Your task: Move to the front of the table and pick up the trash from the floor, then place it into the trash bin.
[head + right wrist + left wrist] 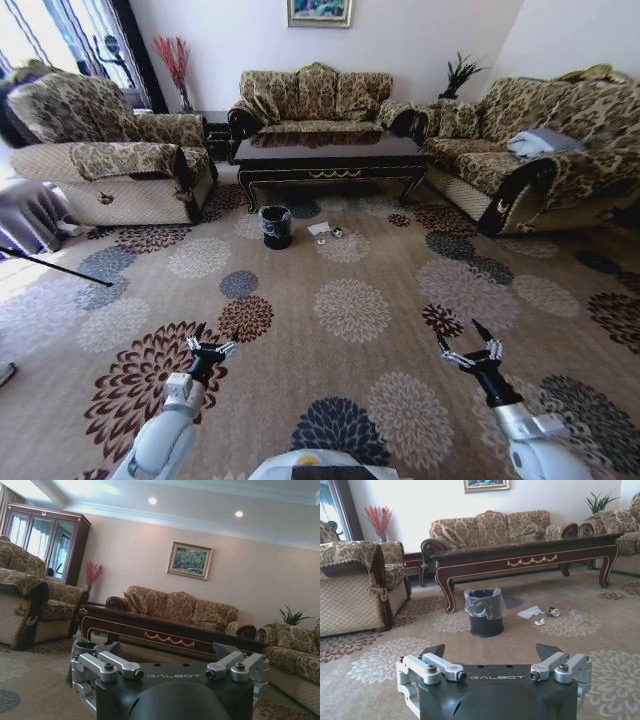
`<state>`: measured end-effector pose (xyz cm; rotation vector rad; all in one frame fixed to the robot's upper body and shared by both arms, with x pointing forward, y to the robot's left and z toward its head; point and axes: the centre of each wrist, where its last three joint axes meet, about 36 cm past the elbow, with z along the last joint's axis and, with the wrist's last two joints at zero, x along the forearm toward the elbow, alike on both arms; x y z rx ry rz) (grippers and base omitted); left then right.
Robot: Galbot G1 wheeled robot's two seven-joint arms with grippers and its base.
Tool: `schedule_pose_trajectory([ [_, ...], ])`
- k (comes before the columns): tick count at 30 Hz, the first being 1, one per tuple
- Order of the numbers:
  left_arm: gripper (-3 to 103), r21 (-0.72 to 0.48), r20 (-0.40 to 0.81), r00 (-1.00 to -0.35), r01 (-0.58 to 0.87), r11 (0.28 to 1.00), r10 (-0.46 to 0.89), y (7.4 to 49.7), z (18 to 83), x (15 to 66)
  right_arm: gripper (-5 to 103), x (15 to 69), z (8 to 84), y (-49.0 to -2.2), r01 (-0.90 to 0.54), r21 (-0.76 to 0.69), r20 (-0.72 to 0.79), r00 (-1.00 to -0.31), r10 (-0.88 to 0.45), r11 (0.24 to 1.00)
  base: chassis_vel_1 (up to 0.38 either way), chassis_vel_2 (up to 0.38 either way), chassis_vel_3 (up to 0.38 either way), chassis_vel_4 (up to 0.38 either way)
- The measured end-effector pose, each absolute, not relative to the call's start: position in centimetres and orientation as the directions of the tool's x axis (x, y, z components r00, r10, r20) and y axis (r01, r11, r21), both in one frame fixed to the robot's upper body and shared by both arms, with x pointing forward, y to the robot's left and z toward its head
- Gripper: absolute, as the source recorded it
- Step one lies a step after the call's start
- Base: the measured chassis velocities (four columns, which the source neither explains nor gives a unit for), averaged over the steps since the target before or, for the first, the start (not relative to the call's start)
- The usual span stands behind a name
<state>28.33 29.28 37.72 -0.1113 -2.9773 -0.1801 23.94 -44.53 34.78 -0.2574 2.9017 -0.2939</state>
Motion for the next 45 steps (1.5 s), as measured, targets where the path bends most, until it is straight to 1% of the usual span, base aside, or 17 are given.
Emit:
schedule_pose_trajectory([
  [45,100,0.111,0.144,-0.987,0.086,0.99,0.069,29.16,38.32,28.02,100,23.7,34.34,-43.92,-0.148,-0.202,-0.215,-0.958,-0.191,0.968,0.0,0.0,0.0,0.0],
])
